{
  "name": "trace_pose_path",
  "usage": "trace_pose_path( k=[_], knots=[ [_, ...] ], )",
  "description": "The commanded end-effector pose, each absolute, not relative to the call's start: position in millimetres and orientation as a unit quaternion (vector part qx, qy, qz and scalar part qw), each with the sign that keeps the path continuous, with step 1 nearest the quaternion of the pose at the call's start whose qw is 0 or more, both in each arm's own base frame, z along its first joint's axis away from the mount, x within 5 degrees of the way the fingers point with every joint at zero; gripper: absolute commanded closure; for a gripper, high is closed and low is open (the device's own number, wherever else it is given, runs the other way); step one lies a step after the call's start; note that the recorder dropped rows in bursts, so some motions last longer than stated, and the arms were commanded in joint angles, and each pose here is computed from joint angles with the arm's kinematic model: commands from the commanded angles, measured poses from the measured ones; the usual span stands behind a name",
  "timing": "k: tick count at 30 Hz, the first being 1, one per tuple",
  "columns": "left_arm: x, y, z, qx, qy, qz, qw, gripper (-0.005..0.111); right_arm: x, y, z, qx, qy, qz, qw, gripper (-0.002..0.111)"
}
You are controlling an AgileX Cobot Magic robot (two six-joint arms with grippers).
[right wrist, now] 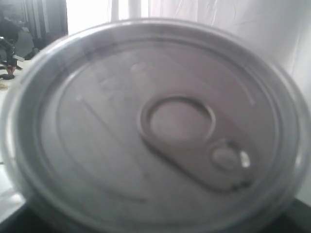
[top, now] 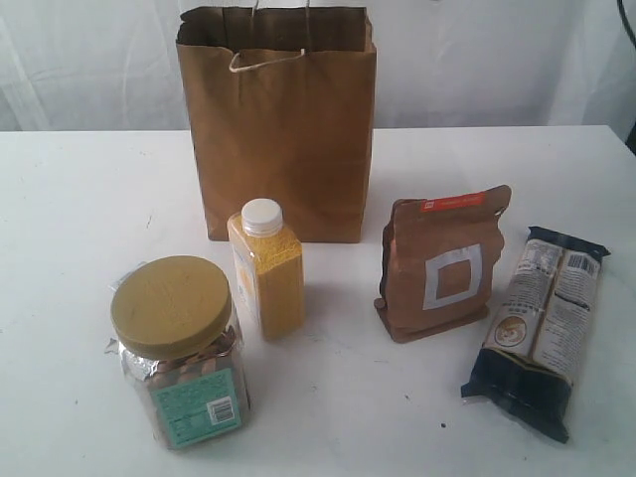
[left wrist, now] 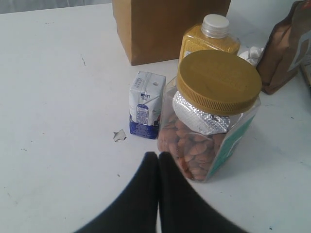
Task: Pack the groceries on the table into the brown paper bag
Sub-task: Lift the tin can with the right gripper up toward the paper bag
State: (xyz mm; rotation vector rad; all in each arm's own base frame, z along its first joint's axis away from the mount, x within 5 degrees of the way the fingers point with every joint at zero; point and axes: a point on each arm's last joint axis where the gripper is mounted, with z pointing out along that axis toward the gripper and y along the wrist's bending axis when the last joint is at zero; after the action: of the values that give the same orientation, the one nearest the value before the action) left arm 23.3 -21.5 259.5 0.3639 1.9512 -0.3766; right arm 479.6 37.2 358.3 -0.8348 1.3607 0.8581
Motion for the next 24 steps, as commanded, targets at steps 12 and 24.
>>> trace_pose_path(
  k=[12, 24],
  knots=[
    [23, -23, 258, 0.147, 0.820, -0.166, 0.528, 0.107, 495, 56, 353, -0.379, 0.517, 0.383, 0.665, 0.108],
    [23, -23, 258, 0.147, 0.820, -0.166, 0.528, 0.107, 489, 86, 351, -0.407, 0.533, 0.399, 0.625, 0.108]
  ],
)
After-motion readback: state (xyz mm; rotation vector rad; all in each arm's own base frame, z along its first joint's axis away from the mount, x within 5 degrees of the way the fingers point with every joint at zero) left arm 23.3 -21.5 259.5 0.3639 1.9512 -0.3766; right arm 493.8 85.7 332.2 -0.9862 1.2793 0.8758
